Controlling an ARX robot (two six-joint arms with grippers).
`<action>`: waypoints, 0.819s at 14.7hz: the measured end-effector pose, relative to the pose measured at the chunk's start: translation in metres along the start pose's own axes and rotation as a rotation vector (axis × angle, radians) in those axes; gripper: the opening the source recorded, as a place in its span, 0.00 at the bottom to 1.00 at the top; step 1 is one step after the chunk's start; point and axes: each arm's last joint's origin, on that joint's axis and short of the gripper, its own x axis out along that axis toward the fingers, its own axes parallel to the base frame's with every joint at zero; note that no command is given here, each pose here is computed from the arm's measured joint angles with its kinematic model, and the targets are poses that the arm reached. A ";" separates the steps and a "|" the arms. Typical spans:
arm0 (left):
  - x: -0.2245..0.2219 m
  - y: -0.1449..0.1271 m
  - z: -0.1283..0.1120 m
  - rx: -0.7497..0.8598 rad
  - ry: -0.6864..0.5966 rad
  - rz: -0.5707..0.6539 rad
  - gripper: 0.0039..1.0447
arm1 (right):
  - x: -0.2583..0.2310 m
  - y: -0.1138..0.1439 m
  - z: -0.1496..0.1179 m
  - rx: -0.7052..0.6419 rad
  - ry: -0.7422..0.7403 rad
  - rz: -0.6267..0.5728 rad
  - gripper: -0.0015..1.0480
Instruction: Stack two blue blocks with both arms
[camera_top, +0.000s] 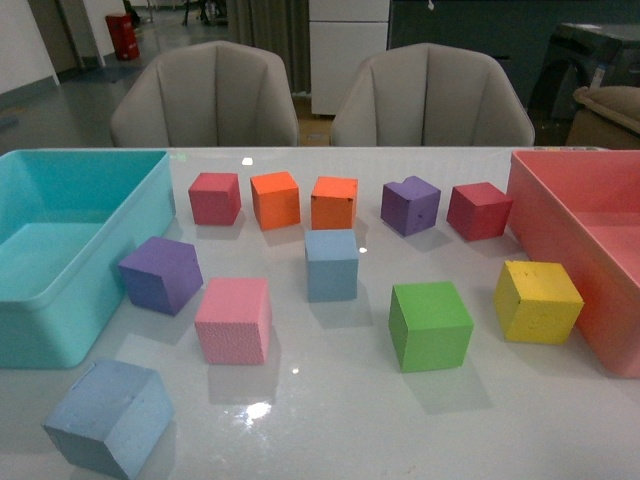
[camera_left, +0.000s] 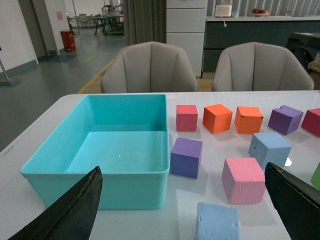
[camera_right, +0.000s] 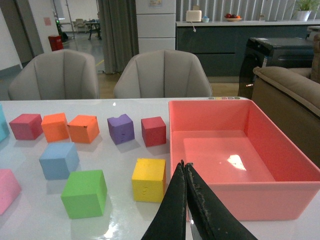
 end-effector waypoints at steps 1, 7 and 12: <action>0.000 0.000 0.000 0.000 0.000 0.000 0.94 | -0.001 0.000 0.000 0.000 0.001 0.000 0.02; 0.000 0.000 0.000 0.000 0.000 0.000 0.94 | -0.014 0.000 -0.003 0.000 0.009 0.000 0.02; 0.000 0.000 0.000 0.000 0.000 0.000 0.94 | -0.014 0.000 -0.004 -0.001 0.013 0.001 0.35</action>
